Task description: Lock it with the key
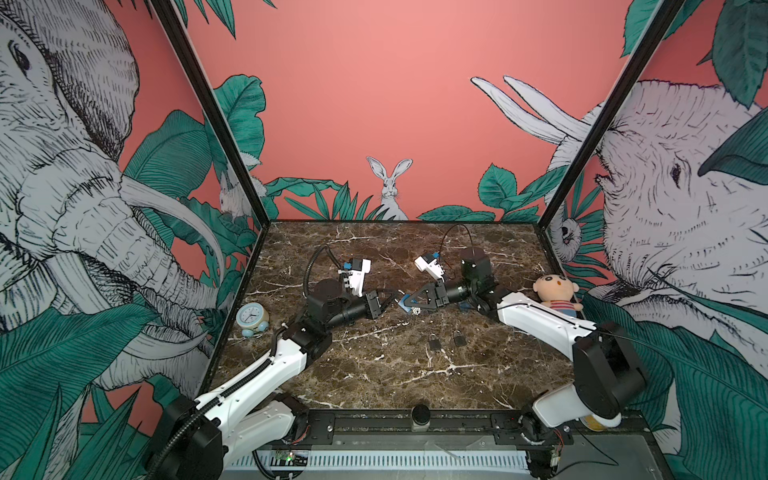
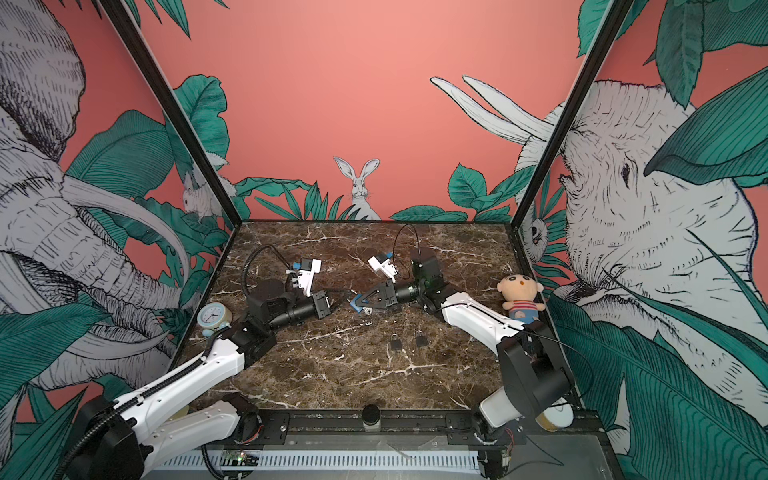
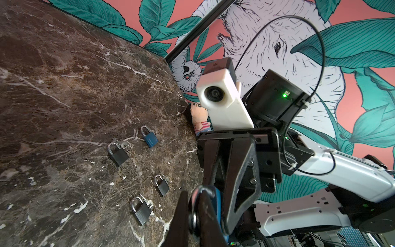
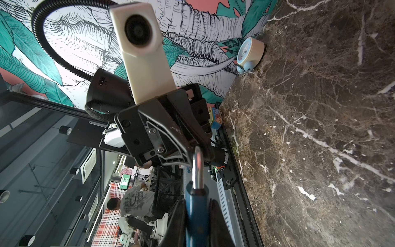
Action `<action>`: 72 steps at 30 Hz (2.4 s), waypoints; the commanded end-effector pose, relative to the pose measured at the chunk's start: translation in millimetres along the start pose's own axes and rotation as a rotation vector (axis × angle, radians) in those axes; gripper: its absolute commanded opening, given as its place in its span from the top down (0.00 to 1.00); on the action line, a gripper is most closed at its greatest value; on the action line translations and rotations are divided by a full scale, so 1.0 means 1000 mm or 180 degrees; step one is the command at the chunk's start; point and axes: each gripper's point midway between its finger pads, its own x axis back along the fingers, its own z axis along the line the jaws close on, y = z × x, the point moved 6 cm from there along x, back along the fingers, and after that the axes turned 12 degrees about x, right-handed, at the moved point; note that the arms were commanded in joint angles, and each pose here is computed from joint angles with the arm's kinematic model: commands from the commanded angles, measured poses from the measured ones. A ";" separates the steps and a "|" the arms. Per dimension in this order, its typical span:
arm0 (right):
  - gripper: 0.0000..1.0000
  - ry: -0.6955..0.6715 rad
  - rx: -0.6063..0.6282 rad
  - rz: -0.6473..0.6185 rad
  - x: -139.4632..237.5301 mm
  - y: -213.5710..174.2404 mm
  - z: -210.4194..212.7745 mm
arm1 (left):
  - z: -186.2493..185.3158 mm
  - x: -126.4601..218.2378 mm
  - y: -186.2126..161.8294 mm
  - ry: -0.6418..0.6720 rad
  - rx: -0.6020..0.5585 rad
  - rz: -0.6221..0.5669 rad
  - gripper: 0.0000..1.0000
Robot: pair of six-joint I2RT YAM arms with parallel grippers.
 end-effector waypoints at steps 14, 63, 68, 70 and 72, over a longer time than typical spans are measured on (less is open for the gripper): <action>1.00 -0.0162 0.0527 -0.0460 -0.003 0.014 0.003 | -0.031 0.010 0.004 -0.0422 -0.0126 0.0595 0.99; 0.62 -0.0192 0.0535 -0.0627 0.001 0.013 0.008 | -0.030 0.035 0.040 -0.0234 -0.0150 -0.0071 1.00; 0.62 -0.0168 0.0530 -0.0596 -0.001 0.012 0.008 | -0.031 0.035 0.042 -0.0238 -0.0165 -0.0103 1.00; 0.62 -0.0146 0.0541 -0.0576 -0.003 0.011 0.010 | -0.030 0.034 0.044 -0.0208 -0.0161 -0.0119 1.00; 0.64 -0.0131 0.0540 -0.0558 -0.005 0.010 0.011 | -0.030 0.034 0.045 -0.0192 -0.0160 -0.0142 1.00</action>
